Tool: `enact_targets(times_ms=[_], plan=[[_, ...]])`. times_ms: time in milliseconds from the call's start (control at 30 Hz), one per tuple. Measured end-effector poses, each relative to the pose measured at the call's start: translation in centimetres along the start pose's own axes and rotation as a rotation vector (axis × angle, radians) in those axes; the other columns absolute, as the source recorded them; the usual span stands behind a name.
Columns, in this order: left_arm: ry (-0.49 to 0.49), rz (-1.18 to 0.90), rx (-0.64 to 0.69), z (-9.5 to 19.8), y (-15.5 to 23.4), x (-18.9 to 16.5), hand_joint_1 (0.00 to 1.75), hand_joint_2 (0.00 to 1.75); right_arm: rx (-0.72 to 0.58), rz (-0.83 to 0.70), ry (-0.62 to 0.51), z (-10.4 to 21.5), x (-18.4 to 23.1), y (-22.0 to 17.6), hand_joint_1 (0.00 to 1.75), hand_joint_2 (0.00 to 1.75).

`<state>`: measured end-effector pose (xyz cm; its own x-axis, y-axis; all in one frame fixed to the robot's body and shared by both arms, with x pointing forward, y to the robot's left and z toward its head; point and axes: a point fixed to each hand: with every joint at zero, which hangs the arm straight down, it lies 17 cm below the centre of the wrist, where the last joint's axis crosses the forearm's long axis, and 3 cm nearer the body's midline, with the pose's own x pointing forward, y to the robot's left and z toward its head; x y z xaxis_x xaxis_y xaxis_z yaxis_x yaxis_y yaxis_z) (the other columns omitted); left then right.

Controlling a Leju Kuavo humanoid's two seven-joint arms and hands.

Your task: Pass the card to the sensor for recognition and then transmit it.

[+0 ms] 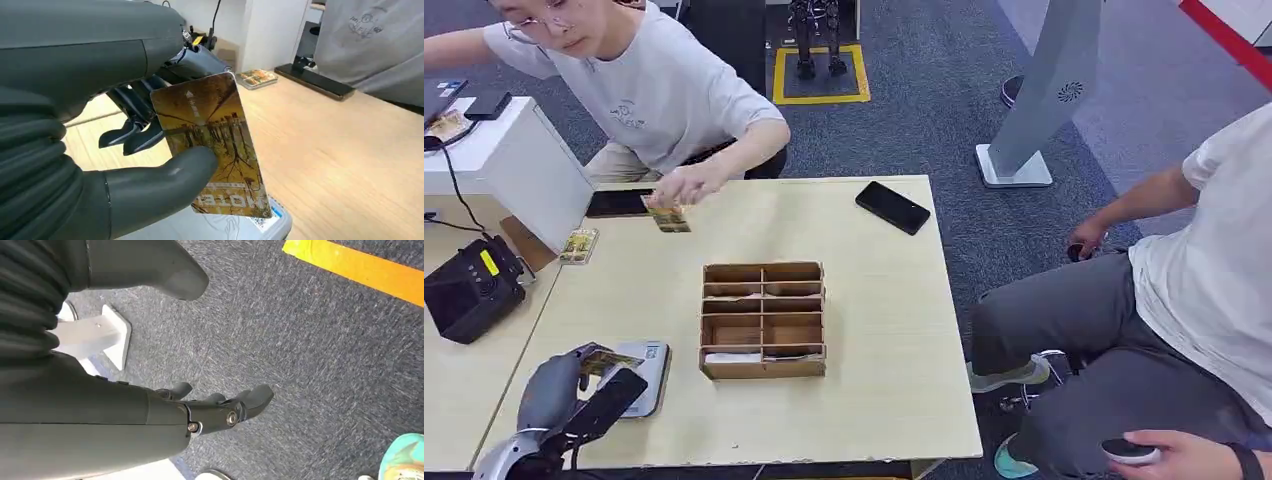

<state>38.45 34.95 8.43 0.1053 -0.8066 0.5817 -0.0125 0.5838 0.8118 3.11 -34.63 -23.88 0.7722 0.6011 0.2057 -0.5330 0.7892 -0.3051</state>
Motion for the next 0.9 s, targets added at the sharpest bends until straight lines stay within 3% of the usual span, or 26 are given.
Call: enact_targets(times_ms=[900], plan=[[0.049,-0.064,-0.024,0.2,-2.4,-1.7,1.75,1.75,-0.001,0.01,-0.015,-0.3,0.4,0.4,0.0,1.75]])
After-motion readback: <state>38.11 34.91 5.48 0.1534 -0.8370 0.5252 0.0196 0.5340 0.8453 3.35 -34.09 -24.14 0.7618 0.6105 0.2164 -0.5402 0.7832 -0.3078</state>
